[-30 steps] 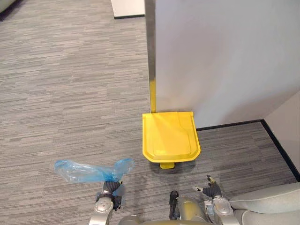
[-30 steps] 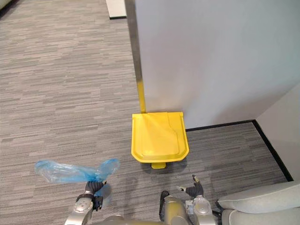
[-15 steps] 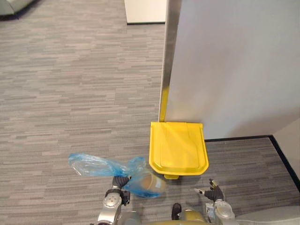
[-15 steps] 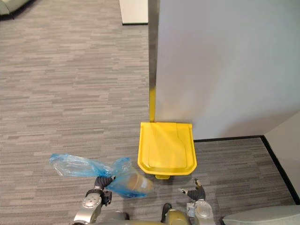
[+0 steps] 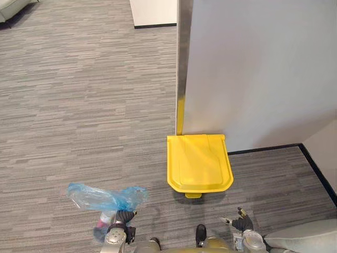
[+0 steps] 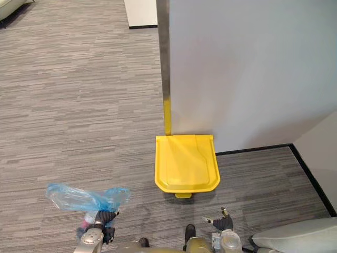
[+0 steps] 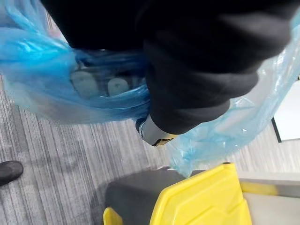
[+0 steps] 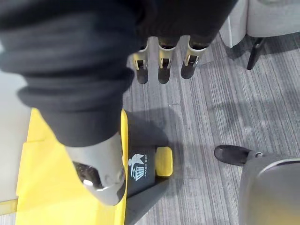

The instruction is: Gather rubbish on tea table into small bin, then transfer packed bag to large trash can.

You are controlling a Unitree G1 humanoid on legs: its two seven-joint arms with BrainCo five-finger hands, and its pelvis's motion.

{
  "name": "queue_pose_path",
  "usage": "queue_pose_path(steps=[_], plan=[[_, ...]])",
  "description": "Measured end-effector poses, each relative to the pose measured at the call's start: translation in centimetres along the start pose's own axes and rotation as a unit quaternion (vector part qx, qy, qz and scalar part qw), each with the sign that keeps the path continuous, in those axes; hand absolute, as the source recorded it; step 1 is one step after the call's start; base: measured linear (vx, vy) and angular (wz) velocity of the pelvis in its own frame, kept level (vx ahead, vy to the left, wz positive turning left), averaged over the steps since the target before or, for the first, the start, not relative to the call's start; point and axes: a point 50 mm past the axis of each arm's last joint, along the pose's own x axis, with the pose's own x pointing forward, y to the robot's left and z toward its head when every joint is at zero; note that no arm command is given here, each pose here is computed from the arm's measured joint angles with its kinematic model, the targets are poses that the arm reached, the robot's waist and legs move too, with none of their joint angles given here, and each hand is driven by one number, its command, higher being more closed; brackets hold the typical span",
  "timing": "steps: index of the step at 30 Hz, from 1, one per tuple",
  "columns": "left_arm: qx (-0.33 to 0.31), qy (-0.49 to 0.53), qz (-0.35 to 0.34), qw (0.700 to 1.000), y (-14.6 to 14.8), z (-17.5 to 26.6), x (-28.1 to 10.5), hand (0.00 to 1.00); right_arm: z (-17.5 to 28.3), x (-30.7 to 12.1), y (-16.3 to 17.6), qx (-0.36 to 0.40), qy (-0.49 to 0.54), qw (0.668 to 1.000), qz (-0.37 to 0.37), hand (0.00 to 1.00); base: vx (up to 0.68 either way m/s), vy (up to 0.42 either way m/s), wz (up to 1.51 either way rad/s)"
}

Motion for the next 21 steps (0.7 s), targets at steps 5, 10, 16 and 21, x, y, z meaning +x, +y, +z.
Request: queue_pose_path(steps=[5, 10, 16, 21], plan=[[-0.001, 0.005, -0.002, 1.000, -0.1, -0.3, -0.1, 1.00, -0.3, 0.0, -0.2, -0.003, 0.006, 1.000, -0.002, 0.00, -0.02, 0.003, -0.02], [-0.003, 0.004, -0.001, 1.000, -0.1, -0.2, -0.1, 1.00, 0.5, 0.3, -0.3, -0.004, -0.005, 1.000, -0.002, 0.00, 0.00, 0.002, -0.01], [-0.004, 0.001, 0.000, 1.000, -0.1, -0.1, 0.0, 1.00, 2.4, 0.9, 0.1, 0.000, -0.029, 1.000, 0.000, 0.00, 0.02, 0.027, -0.09], [0.000, -0.027, 0.010, 1.000, 0.3, 2.0, 0.9, 1.00, 3.6, 0.8, 0.8, 0.004, -0.056, 0.998, 0.006, 0.00, 0.03, -0.016, 0.04]])
